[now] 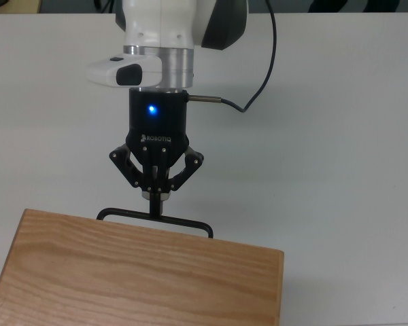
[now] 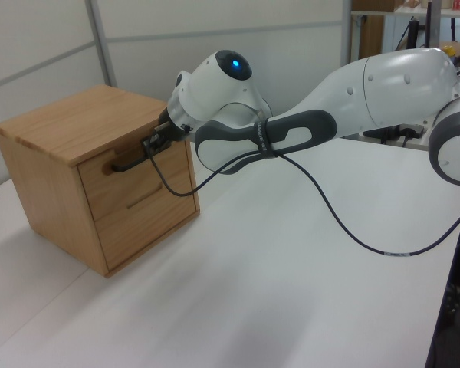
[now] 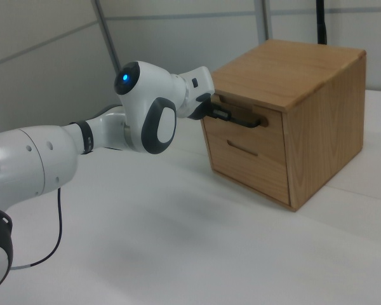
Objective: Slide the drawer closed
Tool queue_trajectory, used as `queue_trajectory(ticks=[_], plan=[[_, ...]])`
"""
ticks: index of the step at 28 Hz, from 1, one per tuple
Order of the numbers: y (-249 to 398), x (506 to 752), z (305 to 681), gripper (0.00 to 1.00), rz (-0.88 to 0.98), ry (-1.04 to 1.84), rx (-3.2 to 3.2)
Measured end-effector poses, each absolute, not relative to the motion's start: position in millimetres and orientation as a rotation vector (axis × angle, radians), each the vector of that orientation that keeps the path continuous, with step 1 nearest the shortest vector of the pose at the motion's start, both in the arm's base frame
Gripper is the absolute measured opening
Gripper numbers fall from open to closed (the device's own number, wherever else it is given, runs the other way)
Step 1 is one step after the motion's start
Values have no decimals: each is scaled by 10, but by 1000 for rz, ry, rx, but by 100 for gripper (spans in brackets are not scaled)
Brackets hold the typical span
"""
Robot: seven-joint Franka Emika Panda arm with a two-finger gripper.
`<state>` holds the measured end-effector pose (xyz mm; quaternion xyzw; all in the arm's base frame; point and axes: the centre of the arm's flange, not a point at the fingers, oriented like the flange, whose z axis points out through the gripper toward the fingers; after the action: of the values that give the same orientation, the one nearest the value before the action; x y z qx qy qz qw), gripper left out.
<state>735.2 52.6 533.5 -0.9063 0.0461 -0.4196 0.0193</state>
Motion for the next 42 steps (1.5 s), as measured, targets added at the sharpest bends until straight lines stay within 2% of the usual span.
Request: queue_trajectory(ticks=[7, 14, 28, 35, 37, 40, 42], plan=[[468, 7349, 5338, 1, -1272, 156, -2838], [367, 7216, 5348, 1, -973, 207, -2999], [420, 6717, 5495, 1, -420, 204, -3180], [410, 6375, 5755, 3, -208, 237, -3181], [410, 6263, 5849, 14, -155, 243, -3176], [407, 6149, 5956, 24, -114, 240, -3171], [402, 6072, 6034, 26, -91, 207, -3171]])
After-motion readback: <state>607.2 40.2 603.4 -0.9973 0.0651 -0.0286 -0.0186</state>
